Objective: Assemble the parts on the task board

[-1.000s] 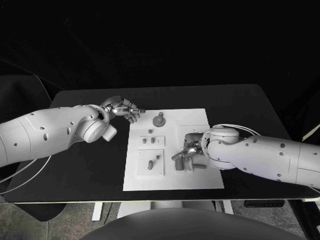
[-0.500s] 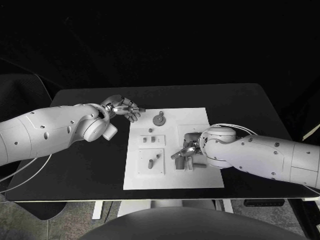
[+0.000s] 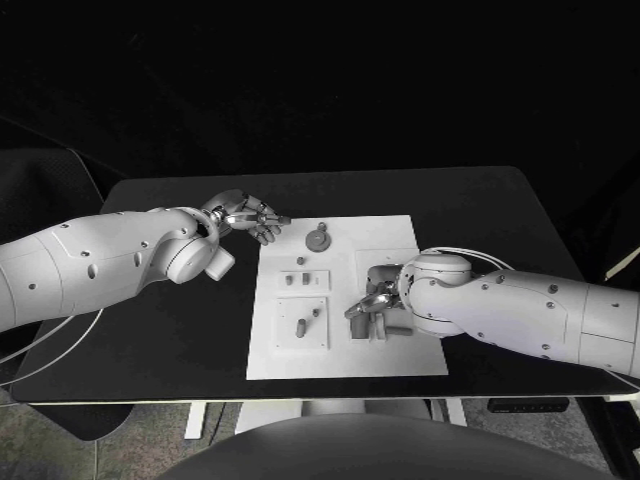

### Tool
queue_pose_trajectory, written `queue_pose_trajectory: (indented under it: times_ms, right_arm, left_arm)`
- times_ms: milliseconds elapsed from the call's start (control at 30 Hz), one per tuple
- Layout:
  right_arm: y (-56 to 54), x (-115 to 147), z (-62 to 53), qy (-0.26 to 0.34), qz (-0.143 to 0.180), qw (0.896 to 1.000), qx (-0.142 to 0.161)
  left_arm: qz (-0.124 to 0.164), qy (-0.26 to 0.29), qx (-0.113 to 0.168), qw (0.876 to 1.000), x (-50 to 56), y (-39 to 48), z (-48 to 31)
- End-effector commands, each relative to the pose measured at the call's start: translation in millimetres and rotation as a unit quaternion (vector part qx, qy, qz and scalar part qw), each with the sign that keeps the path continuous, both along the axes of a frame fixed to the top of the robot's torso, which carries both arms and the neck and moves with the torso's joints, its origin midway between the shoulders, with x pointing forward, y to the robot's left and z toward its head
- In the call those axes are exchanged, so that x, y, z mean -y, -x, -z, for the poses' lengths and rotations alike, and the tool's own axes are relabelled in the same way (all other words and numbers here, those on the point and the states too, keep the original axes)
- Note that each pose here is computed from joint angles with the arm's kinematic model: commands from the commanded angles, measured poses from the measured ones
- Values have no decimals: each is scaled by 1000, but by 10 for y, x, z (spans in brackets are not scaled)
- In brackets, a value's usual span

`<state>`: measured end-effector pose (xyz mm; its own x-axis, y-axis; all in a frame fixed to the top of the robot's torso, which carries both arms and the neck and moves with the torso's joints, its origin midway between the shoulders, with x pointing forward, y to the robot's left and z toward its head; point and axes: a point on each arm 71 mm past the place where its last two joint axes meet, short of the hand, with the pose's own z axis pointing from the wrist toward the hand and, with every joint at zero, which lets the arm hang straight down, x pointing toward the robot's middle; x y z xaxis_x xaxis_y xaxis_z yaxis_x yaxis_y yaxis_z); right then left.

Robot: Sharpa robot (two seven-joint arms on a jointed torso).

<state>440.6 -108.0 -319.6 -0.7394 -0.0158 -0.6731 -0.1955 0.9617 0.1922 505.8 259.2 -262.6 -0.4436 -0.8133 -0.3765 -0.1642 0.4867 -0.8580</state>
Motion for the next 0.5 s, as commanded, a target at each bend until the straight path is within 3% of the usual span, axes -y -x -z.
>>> queue_pose_trajectory:
  times_ms: [33,300,500]
  right_arm:
    - [49,-14,52,-3,-4,1000,-9]
    - [36,3,46,-16,8,1000,-6]
    - [-32,77,40,-41,39,998,7]
  left_arm:
    - [7,2,-1,1000,19,1,-7]
    - [6,0,-3,1000,11,0,-5]
    - [5,0,-4,1000,10,-1,-3]
